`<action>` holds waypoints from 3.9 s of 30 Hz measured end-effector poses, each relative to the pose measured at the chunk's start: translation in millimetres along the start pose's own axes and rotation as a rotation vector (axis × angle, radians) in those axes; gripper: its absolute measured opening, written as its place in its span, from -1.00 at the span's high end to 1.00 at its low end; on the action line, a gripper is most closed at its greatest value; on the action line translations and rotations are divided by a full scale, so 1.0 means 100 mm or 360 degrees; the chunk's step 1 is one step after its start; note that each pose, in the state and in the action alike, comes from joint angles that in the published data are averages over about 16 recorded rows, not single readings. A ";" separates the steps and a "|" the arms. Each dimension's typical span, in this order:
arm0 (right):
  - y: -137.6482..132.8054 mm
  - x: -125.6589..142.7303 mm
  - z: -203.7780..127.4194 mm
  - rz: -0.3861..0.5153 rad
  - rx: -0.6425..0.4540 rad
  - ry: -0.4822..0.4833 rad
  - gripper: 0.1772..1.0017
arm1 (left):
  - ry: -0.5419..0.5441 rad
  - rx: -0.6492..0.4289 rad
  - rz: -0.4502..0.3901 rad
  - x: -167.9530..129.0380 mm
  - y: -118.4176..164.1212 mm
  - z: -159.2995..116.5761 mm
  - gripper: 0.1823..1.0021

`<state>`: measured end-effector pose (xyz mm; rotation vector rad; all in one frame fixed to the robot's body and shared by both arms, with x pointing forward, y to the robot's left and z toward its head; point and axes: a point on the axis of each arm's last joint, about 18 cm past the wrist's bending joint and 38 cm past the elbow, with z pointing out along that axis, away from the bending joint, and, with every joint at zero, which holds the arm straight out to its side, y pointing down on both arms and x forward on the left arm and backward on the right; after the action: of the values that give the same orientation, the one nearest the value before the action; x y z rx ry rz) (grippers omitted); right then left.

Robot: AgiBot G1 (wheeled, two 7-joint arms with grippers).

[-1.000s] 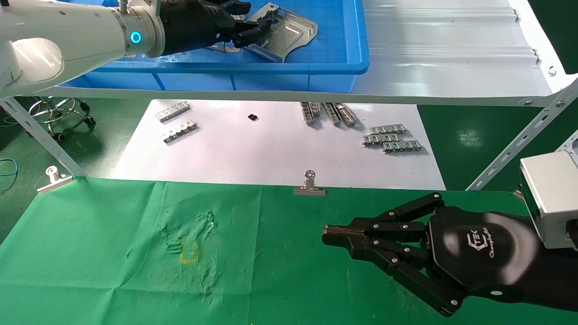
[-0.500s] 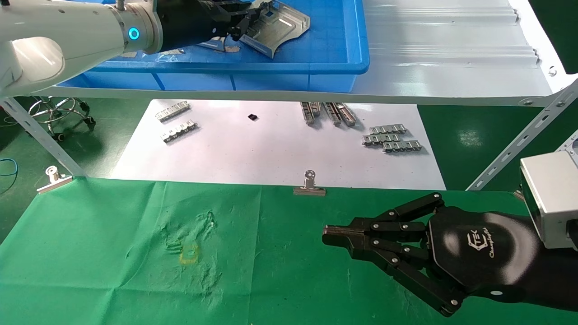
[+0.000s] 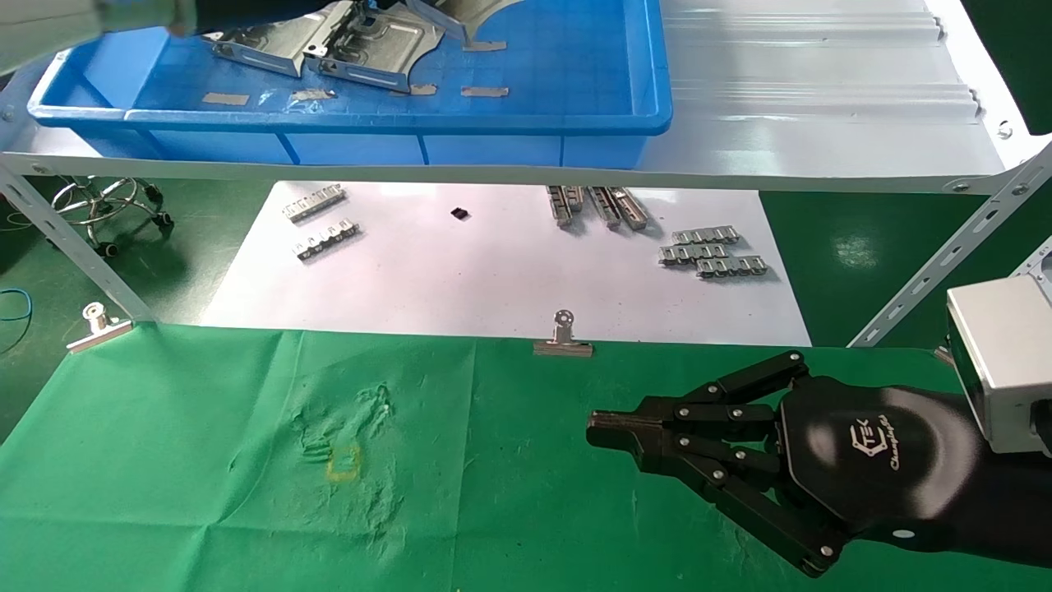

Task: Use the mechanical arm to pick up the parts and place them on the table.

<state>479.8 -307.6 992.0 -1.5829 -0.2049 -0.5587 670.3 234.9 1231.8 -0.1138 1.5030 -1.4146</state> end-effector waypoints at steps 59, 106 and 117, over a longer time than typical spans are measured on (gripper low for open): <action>0.00 0.00 0.00 0.0000 0.0000 0.0000 0.96 | 0.0868 -0.0437 0.0841 1.13 2.54 -1.65 0.80; 0.00 0.00 0.00 0.0000 0.0000 0.0000 0.75 | 0.0898 -0.0141 0.0274 1.37 2.03 -1.88 -0.75; 0.00 0.00 0.00 0.0000 0.0000 0.0000 0.29 | 0.0885 -0.0026 0.0103 1.49 1.79 -1.93 -0.97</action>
<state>479.8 -307.6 992.0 -1.5829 -0.2049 -0.5587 563.0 323.2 962.7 0.3428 1.9457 -1.4494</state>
